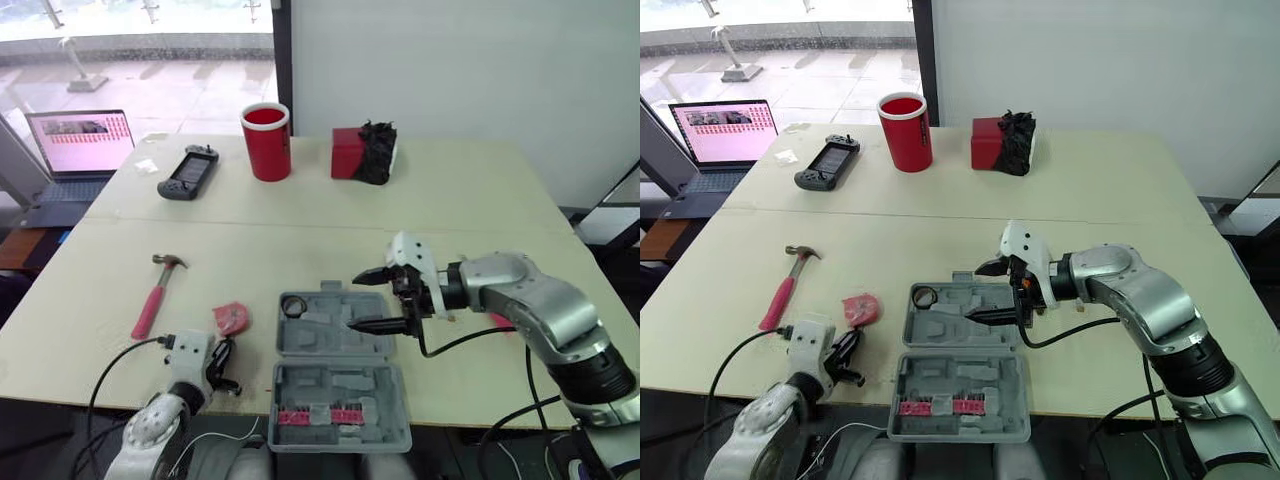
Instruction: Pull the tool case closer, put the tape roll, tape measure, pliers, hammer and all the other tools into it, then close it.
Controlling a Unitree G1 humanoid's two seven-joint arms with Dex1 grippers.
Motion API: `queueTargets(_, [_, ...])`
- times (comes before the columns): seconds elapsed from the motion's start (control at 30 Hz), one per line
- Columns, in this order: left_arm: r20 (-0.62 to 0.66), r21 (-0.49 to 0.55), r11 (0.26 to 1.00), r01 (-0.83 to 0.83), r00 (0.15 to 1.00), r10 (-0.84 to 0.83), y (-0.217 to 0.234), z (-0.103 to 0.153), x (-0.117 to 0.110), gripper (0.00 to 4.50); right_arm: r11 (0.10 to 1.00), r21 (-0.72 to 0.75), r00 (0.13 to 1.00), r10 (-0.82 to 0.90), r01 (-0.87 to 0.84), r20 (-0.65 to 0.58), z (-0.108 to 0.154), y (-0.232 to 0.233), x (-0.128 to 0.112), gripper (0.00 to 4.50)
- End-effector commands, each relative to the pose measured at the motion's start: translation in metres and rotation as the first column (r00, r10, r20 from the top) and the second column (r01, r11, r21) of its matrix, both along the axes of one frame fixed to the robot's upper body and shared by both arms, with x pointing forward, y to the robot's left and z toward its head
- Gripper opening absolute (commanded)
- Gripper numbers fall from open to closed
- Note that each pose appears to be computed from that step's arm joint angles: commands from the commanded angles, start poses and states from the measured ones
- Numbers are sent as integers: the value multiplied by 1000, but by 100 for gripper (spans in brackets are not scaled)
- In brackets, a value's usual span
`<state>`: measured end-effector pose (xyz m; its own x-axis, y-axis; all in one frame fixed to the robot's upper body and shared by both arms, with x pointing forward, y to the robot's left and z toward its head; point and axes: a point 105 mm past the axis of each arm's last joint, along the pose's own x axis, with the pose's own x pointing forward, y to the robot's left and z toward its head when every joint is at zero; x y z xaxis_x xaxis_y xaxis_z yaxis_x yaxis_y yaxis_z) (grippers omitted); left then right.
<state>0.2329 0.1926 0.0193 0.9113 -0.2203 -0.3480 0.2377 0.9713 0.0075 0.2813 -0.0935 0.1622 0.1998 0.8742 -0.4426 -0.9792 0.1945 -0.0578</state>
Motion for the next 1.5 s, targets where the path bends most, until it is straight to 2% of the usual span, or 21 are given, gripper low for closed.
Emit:
queueTargets(0.03, [-63, -2, 1000, 15, 998, -15, 6, -3, -23, 3, 997, 22, 997, 75, -76, 33, 9, 6, -8, 450])
queueTargets(0.17, [-104, 17, 999, 44, 994, -42, 9, -6, -41, 3, 991, 51, 992, 123, -125, 36, 13, 10, -11, 450])
queueTargets(0.37, [-130, 49, 998, 27, 991, -20, 20, -6, -49, 3, 990, 50, 991, 127, -129, 39, 13, 12, -6, 450])
queueTargets(1.13, [-124, 16, 998, 59, 991, -56, 7, -1, -61, 3, 991, 30, 989, 128, -131, 77, 5, 10, 7, 450])
queueTargets(1.33, [-122, 40, 998, 54, 991, -49, 7, 1, -64, 3, 991, 31, 988, 128, -131, 81, 5, 10, 8, 450])
queueTargets(1.43, [-129, 96, 995, 18, 992, -6, 18, -2, -61, 3, 990, 30, 987, 132, -135, 86, 4, 12, 9, 450])
queueTargets(1.5, [-121, 85, 996, 8, 993, 3, 20, 0, -61, 3, 990, 31, 987, 134, -137, 88, 5, 12, 9, 450])
